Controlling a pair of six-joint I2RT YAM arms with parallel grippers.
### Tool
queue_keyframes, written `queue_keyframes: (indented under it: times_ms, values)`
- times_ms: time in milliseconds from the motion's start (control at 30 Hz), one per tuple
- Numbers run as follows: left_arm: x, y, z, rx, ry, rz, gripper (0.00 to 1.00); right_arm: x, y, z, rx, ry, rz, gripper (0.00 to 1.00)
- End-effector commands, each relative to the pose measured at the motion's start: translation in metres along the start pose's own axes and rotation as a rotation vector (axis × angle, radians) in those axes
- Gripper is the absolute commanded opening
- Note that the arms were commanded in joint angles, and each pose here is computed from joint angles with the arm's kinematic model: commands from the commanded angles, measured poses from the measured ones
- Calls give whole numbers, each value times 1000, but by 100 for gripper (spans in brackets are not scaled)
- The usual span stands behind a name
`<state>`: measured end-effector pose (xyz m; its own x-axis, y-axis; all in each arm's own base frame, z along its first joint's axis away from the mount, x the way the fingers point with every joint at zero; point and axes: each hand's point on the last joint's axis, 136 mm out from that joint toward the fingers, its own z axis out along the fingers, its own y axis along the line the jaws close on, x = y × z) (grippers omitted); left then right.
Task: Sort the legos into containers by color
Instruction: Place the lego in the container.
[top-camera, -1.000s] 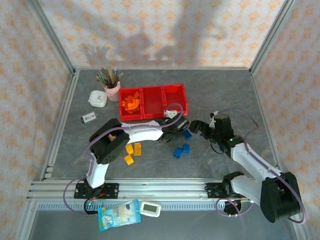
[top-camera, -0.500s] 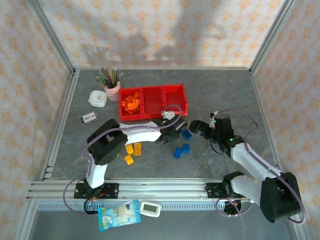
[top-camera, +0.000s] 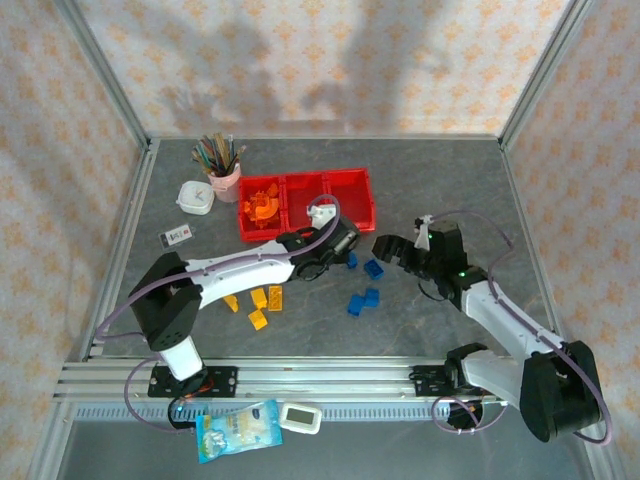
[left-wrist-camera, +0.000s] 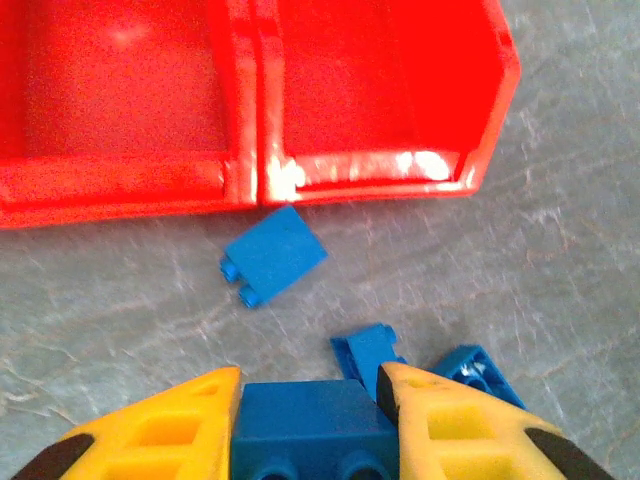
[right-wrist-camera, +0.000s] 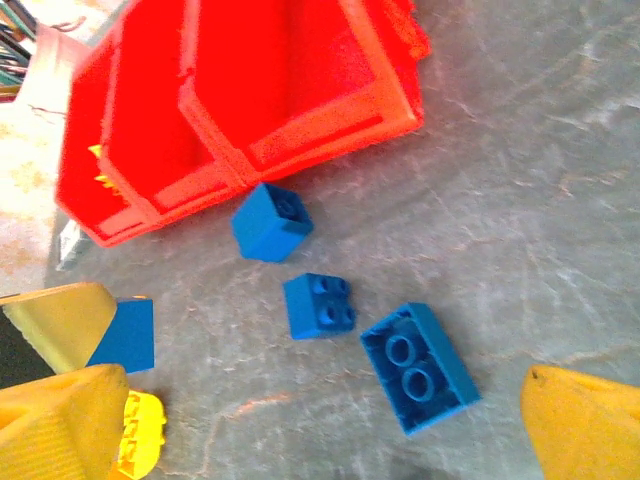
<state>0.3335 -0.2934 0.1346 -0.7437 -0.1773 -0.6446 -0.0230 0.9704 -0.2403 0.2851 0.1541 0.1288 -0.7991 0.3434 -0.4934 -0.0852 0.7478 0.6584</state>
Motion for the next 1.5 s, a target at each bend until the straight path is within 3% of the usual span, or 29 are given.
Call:
queue_keyframes:
  times_ms: [0, 167, 433, 633, 900, 1200, 1467]
  values:
    - [-38, 21, -9, -79, -73, 33, 27, -15, 37, 4, -93, -25, -49, 100]
    - [-75, 36, 4, -117, -105, 28, 27, -16, 62, 17, -125, -17, -83, 100]
    - [-124, 54, 52, -181, -130, 28, 27, -21, 61, 24, -107, -28, -66, 100]
    - [-138, 66, 109, -235, -92, 32, 27, -20, 57, 23, -85, -28, -69, 100]
    - [-143, 78, 144, -242, -74, 13, 28, -22, 54, 22, -65, -37, -78, 100]
    - [-139, 80, 148, -239, -41, 37, 46, -26, 58, 20, -66, -43, -85, 100]
    - [-144, 74, 118, -208, -22, 23, 48, -30, 62, 12, -71, -64, -93, 100]
